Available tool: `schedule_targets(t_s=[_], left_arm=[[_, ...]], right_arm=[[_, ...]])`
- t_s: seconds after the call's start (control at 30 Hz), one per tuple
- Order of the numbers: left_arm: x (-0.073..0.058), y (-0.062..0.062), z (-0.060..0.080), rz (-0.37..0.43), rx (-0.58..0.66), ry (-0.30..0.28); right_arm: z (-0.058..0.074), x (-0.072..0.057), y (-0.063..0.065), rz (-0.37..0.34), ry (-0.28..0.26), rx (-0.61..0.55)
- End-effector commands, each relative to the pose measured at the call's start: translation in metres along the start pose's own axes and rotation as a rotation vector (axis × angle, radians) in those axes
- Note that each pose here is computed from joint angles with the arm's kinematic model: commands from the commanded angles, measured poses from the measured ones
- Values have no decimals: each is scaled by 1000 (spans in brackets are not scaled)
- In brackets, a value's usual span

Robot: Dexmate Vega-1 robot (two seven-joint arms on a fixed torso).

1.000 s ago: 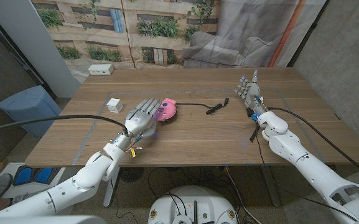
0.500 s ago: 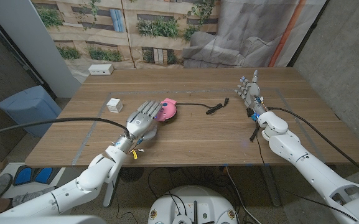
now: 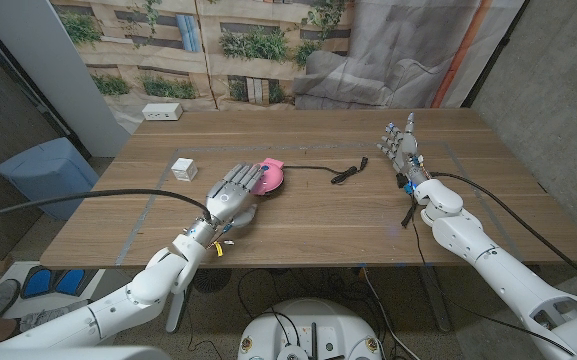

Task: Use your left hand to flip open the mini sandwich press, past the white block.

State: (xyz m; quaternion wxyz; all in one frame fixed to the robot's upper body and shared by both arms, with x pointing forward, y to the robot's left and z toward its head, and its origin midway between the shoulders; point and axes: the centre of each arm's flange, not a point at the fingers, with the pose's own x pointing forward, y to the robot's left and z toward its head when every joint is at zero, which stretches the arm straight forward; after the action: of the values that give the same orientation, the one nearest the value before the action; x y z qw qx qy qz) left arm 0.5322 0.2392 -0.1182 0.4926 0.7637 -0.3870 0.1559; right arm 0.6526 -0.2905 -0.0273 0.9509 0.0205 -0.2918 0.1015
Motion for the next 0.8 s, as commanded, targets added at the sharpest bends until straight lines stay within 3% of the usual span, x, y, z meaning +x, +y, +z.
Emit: schedule_targets(t_s=[0.03,0.8], left_arm=[[4,-3,1,37,-10,-3],[19,-7,-4,54,19,-50]], right_arm=[[0,0,0,0,0,0],[0,0,0,0,0,0]])
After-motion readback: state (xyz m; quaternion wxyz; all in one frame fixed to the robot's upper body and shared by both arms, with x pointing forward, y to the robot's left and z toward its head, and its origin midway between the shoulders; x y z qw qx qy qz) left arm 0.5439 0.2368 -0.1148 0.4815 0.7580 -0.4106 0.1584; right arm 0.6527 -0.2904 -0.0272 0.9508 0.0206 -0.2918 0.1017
